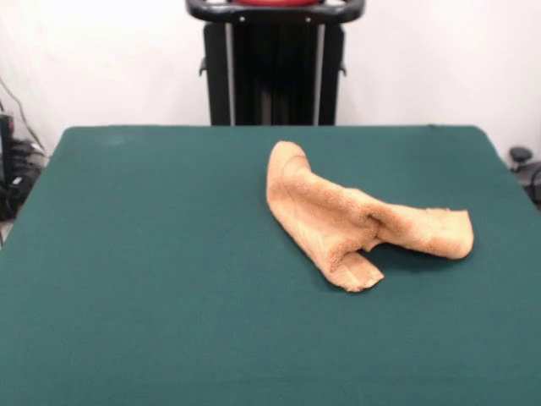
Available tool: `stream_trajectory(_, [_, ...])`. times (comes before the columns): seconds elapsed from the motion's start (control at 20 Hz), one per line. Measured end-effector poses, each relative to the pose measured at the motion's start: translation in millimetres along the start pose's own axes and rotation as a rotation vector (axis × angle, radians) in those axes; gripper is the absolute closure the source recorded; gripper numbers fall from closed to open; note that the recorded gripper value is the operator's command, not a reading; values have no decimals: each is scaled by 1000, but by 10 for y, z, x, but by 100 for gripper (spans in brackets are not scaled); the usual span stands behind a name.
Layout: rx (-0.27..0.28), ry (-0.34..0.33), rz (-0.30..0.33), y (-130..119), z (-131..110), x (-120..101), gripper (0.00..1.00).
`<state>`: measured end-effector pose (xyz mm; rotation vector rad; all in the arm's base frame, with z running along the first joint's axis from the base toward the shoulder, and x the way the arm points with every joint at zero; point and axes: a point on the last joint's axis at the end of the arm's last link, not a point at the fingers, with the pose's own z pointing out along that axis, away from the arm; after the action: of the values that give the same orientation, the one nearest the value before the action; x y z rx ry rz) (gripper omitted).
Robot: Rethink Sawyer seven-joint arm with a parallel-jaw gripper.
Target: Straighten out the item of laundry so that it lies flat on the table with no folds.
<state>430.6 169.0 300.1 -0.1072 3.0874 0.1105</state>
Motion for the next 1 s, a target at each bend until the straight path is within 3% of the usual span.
stream_trajectory(0.45, [18, -14, -25, 4, -14, 6, 100])
stream_trajectory(0.7, [101, -86, -177, 165, 170, 0, 100])
stream_trajectory(1.0, [150, -152, -288, 395, 469, -51, 100])
